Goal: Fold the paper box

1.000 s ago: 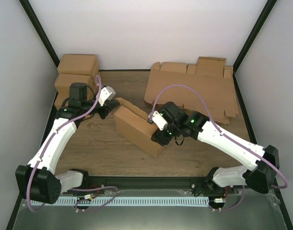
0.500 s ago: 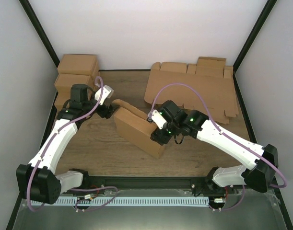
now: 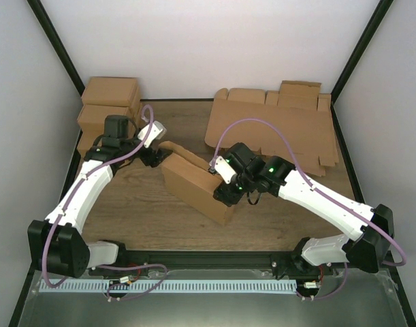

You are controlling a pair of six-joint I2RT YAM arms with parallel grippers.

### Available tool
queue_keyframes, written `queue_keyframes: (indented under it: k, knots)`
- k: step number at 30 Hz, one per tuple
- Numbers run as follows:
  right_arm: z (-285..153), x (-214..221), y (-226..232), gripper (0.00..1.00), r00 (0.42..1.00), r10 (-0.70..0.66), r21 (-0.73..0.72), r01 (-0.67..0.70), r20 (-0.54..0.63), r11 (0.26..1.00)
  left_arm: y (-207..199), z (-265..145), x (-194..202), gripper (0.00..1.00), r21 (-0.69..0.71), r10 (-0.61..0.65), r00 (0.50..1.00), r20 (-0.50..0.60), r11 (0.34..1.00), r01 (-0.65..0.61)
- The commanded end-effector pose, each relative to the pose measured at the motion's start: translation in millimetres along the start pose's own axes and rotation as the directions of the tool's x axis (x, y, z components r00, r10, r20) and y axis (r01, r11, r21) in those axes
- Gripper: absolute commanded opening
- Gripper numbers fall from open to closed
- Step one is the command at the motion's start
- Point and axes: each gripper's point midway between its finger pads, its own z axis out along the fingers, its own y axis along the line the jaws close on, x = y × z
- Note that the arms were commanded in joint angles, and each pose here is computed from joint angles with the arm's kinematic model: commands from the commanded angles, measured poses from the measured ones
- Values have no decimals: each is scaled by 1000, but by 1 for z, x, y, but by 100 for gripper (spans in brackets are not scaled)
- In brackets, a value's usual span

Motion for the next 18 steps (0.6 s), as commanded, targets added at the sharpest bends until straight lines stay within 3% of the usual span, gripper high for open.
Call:
queue_keyframes:
  k: [1, 3, 5, 12, 18]
  knots:
    - [-9, -20, 7, 66, 998, -21, -23, 23, 58, 999, -9, -4, -7, 80, 45, 56, 998, 33, 997, -57]
    - [-9, -20, 7, 67, 998, -19, -25, 21, 57, 999, -11, -6, -8, 85, 40, 67, 996, 52, 997, -70]
    - [-9, -19, 8, 67, 998, -17, -29, 19, 56, 999, -12, -9, -10, 99, 24, 72, 995, 70, 997, -74]
    - [-12, -17, 11, 67, 998, -14, -44, 17, 63, 999, 9, -16, -9, 100, -130, -12, 994, 105, 991, 25]
    - [-13, -13, 12, 67, 995, -24, -51, 28, 94, 998, 2, -9, -10, 100, -72, -42, 989, 139, 996, 52]
